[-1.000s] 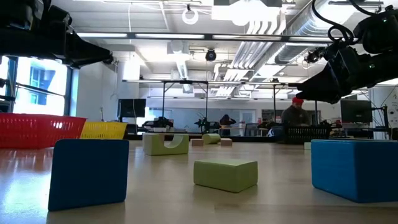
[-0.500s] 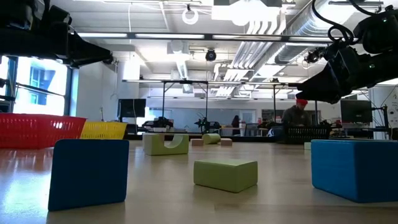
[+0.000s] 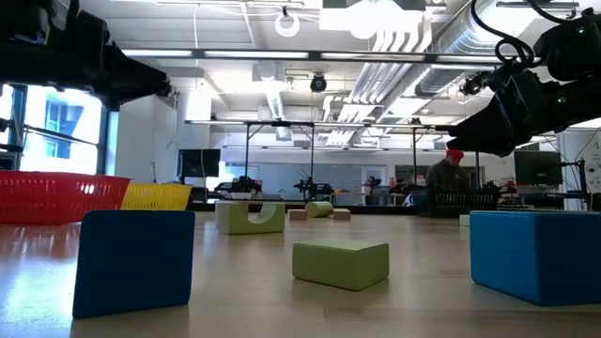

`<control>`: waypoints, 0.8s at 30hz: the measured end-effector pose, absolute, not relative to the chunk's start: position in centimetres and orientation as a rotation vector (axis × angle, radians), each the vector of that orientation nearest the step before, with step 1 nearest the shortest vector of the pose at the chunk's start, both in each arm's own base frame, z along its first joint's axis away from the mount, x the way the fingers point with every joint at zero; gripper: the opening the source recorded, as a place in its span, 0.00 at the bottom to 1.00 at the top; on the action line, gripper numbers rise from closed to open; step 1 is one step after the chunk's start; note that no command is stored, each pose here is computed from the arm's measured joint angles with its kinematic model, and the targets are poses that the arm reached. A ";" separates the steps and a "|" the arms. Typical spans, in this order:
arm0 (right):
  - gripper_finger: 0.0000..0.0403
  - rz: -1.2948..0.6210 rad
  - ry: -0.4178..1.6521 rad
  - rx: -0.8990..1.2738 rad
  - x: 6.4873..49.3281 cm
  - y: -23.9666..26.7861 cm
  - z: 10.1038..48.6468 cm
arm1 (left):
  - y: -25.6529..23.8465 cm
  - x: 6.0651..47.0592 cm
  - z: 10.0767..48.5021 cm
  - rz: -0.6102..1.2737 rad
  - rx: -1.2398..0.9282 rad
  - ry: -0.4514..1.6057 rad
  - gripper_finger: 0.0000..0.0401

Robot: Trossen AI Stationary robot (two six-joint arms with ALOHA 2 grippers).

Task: Sort & place blocks by color
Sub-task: Put the green block into the black bin

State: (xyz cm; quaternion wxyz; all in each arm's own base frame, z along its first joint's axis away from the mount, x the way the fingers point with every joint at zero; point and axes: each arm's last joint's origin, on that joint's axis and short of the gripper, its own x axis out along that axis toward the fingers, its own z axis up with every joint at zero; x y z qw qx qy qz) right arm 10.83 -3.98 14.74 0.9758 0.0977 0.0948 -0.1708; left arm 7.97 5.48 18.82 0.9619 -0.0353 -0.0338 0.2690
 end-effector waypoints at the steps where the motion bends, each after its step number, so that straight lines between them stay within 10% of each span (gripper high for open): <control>1: 0.62 -0.344 0.191 0.197 10.8 -4.0 14.7 | 5.5 8.0 18.8 0.544 -0.103 -0.081 0.47; 24: 0.62 -0.350 0.085 0.471 10.9 -4.0 15.3 | 5.5 8.0 18.8 0.537 -0.261 -0.123 0.47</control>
